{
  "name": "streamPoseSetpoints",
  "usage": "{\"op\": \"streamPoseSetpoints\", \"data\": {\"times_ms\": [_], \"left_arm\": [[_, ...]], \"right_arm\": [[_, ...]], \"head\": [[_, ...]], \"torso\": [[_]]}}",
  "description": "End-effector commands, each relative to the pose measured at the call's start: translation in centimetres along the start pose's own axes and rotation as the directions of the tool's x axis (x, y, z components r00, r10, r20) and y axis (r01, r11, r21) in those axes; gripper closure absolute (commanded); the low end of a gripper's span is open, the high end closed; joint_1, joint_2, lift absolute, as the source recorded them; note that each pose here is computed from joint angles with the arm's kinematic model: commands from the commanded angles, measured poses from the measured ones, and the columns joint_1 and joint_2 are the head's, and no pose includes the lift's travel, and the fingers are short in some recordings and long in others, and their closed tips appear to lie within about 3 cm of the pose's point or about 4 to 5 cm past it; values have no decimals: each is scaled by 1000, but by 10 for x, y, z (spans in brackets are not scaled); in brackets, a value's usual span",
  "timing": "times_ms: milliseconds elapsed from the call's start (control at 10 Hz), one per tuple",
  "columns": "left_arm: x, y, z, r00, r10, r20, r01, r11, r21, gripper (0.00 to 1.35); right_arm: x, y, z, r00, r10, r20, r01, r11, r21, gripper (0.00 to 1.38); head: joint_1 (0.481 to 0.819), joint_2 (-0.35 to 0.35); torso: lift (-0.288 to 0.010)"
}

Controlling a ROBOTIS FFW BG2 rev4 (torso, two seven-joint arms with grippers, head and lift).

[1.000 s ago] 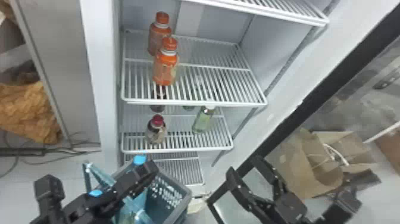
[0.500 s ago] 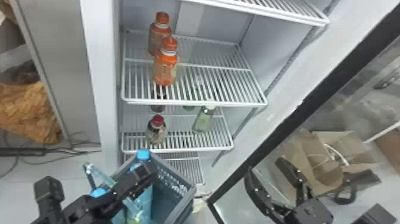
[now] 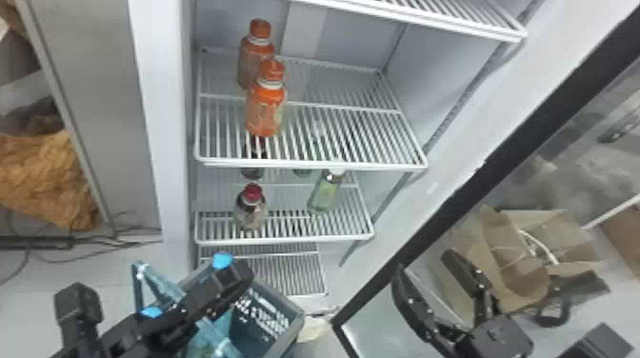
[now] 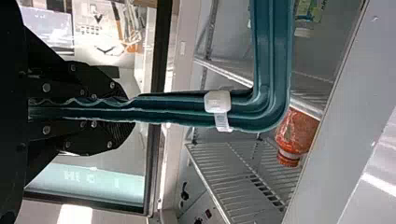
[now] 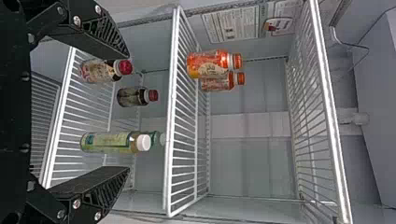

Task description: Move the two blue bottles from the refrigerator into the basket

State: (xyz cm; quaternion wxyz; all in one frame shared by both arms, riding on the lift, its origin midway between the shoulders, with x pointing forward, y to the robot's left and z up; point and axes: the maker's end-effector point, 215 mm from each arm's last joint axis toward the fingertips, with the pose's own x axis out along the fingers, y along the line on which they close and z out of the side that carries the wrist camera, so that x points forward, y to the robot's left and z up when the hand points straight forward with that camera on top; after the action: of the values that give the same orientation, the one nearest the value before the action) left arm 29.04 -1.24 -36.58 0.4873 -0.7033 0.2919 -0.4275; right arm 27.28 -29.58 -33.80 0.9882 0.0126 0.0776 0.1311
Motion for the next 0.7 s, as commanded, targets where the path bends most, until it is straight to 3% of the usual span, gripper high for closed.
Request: {"op": "streamPoseSetpoints", "data": {"times_ms": [0, 600], "left_arm": [[0, 1, -1, 1000, 5, -4, -5, 1000, 0, 1202], [-1, 2, -3, 1000, 8, -11, -9, 1000, -3, 1202]], "right_arm": [[1, 1, 0, 1000, 2, 2, -2, 1000, 1, 214], [2, -2, -7, 1000, -2, -4, 2, 1000, 14, 214]], "head": [[695, -350], [695, -350]], "torso": [[0], [0]]}}
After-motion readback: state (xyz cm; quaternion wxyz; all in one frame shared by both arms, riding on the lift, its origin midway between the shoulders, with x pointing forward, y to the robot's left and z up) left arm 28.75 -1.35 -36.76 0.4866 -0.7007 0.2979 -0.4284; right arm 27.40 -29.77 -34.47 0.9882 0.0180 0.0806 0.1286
